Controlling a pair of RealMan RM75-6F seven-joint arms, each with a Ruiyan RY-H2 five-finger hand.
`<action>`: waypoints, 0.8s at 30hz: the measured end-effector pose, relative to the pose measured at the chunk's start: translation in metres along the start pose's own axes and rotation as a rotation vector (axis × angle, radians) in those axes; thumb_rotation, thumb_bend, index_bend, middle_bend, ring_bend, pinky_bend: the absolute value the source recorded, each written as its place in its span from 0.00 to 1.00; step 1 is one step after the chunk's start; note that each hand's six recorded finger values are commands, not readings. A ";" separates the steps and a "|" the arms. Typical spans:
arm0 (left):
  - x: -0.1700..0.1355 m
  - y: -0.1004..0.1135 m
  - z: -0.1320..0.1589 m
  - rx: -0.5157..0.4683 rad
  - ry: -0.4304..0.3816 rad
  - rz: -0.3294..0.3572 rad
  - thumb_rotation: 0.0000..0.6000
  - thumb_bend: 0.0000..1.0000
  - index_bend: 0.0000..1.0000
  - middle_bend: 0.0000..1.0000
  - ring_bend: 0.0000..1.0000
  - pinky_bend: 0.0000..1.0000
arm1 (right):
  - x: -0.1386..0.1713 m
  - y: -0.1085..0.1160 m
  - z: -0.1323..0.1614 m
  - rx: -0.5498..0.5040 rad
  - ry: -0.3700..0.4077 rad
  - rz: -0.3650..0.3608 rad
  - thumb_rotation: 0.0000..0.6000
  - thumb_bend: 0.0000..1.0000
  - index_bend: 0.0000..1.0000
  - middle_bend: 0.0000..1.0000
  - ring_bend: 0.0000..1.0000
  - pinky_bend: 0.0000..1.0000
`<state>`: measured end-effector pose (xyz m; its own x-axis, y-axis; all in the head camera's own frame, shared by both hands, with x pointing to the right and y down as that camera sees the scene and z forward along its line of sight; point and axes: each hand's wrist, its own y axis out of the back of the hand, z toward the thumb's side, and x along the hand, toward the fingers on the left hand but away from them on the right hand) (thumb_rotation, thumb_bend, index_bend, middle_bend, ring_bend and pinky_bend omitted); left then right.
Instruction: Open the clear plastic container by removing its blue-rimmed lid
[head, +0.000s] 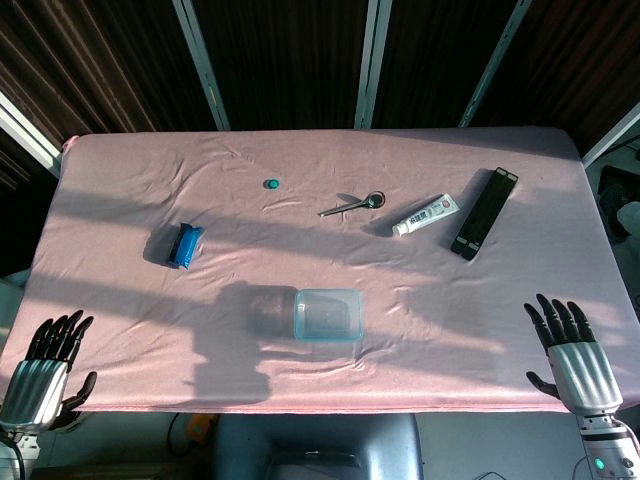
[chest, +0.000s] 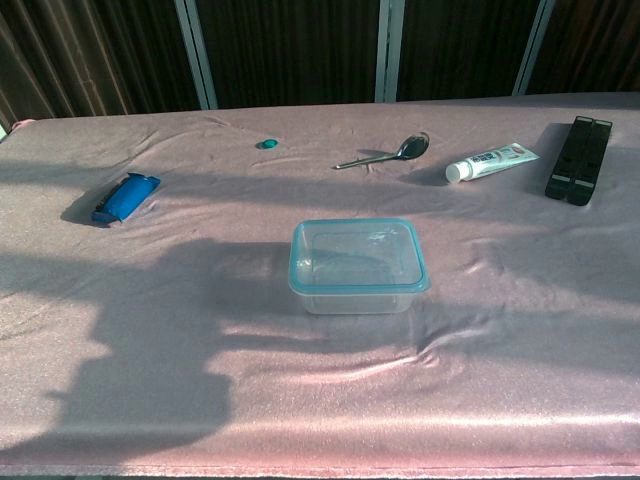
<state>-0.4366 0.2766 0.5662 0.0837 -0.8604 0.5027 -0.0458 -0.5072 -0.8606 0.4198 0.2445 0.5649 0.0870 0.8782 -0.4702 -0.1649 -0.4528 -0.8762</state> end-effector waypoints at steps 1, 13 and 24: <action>0.001 0.000 0.000 -0.001 -0.001 -0.001 1.00 0.36 0.00 0.00 0.00 0.00 | 0.000 0.000 0.000 0.001 0.000 0.001 1.00 0.18 0.00 0.00 0.00 0.00; 0.020 -0.013 0.061 -0.116 -0.296 -0.044 1.00 0.28 0.00 0.00 0.00 0.00 | 0.005 0.001 0.004 -0.004 0.017 -0.007 1.00 0.18 0.00 0.00 0.00 0.00; 0.052 -0.039 0.179 -0.206 -0.639 -0.181 1.00 0.27 0.00 0.00 0.00 0.00 | 0.004 -0.002 0.012 -0.010 0.053 0.016 1.00 0.18 0.00 0.00 0.00 0.00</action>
<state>-0.2519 0.2600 0.6111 0.6749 -0.5956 0.4357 -0.1587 -0.6938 -0.7025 0.4087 0.2504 0.5659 0.1364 0.8615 -0.4890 -0.1565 -0.4687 -0.8694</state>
